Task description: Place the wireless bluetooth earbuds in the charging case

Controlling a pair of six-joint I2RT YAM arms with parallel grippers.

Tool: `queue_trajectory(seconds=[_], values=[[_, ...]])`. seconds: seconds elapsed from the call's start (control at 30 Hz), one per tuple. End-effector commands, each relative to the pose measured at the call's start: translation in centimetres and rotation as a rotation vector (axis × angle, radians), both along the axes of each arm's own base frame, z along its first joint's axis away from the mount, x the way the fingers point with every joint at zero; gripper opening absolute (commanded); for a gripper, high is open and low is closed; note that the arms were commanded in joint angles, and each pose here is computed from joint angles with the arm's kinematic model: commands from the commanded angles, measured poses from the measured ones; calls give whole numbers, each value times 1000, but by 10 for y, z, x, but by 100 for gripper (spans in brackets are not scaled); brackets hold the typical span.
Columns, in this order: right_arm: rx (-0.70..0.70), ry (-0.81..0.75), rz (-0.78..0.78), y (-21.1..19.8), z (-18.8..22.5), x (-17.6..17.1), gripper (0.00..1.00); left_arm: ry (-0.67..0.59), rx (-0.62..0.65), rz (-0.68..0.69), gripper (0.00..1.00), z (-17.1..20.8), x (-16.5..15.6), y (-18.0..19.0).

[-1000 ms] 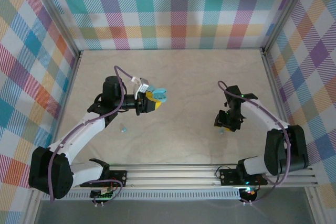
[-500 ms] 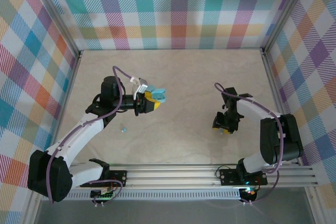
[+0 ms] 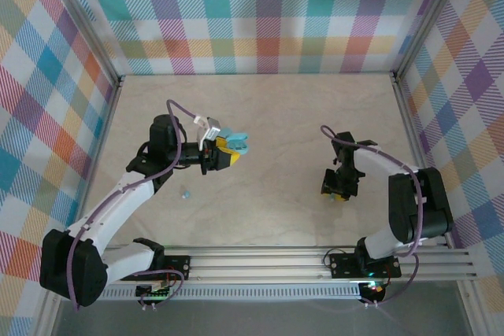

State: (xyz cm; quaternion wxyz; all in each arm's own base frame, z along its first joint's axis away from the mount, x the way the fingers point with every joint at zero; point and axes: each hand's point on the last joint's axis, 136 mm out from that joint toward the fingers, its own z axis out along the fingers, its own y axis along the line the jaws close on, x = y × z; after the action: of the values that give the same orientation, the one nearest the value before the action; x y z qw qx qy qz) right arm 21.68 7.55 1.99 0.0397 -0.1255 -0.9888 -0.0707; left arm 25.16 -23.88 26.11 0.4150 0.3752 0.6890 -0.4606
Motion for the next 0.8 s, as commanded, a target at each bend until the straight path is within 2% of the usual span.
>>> queue_trajectory(seconds=[0.0, 0.27, 0.57, 0.77], values=[[3, 24, 14, 1, -6, -4, 36, -55, -16, -16, 0, 14, -4, 2], [30, 27, 22, 6, -9, -2, 27, -56, -15, -17, 0, 14, -5, 3], [64, 21, 35, 11, -7, -1, 23, -58, -16, -16, 0, 13, -6, 3], [164, -87, 67, 31, 24, 14, 20, -59, -16, -15, 0, 13, -6, 3]])
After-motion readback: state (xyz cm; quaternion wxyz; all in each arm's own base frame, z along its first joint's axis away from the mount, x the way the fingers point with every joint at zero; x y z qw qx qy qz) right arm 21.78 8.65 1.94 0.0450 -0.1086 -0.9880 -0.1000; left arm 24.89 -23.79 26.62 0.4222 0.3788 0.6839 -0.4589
